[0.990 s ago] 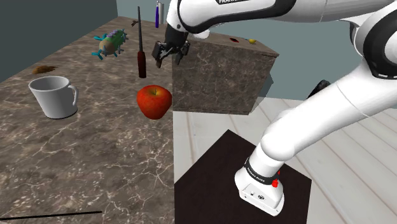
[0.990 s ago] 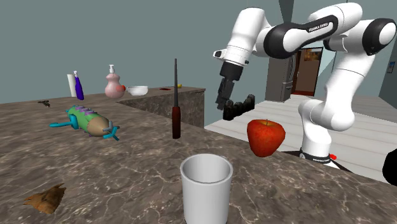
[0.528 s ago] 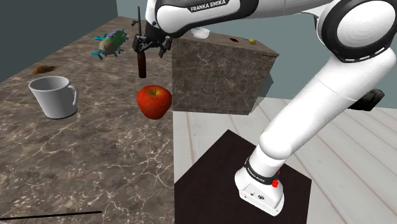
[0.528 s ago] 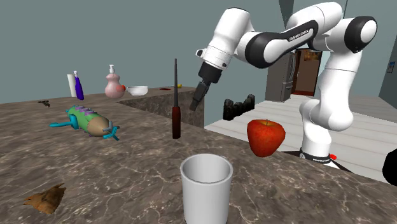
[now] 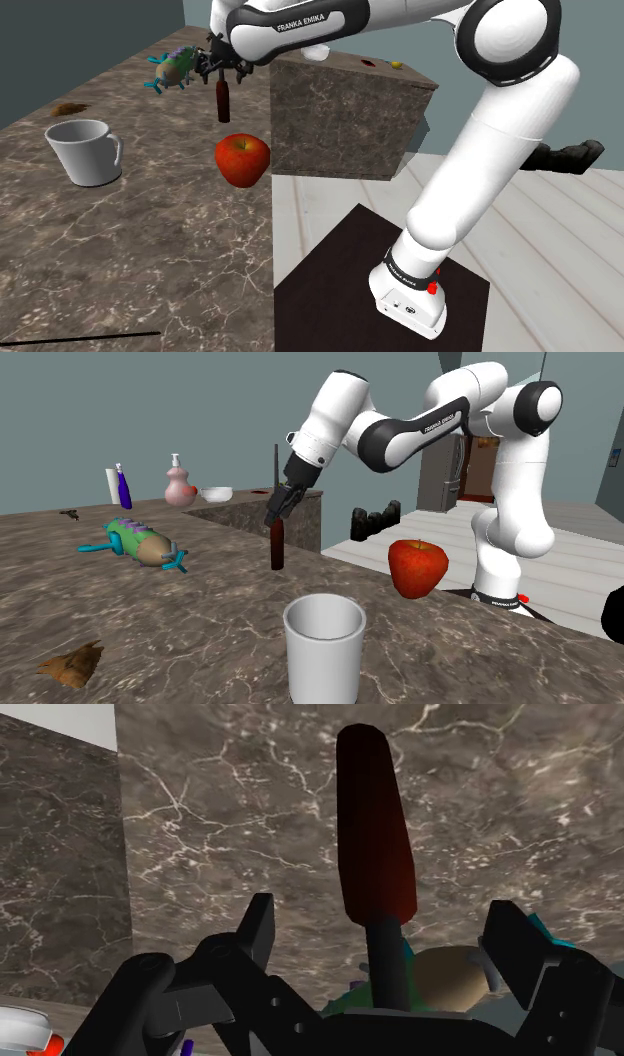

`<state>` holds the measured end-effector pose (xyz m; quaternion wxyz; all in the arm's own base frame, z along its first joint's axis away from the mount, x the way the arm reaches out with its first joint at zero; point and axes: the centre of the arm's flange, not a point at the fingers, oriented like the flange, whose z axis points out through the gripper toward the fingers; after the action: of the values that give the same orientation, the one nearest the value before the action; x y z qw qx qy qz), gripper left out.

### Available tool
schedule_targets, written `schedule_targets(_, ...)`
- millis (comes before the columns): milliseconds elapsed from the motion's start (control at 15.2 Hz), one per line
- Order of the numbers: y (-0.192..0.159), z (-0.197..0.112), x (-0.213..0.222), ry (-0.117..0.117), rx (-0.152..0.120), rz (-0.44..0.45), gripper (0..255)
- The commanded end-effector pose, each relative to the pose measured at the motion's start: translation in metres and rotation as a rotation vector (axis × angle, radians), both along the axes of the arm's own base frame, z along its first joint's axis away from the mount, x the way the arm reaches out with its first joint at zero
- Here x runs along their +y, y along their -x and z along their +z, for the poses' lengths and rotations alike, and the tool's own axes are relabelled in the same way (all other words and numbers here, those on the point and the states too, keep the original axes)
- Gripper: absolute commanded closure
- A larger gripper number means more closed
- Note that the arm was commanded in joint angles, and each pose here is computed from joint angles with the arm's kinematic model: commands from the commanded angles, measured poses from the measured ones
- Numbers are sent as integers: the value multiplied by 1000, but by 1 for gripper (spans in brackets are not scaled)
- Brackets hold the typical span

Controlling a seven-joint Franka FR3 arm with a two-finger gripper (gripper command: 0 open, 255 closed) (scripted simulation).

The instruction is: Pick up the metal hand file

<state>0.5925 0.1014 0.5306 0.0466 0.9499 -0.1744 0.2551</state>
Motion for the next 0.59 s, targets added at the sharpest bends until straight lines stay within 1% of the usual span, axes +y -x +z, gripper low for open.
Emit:
schedule_targets(0, 0, -10, 0, 0, -2, -2, 0)
schedule_targets(198, 0, -26, 0, 0, -2, -2, 0)
schedule_targets(330, 0, -29, 0, 0, -2, -2, 0)
schedule_targets(396, 0, -29, 1, 0, -2, -2, 255)
schedule_targets(528, 0, -28, 1, 0, -2, -2, 255)
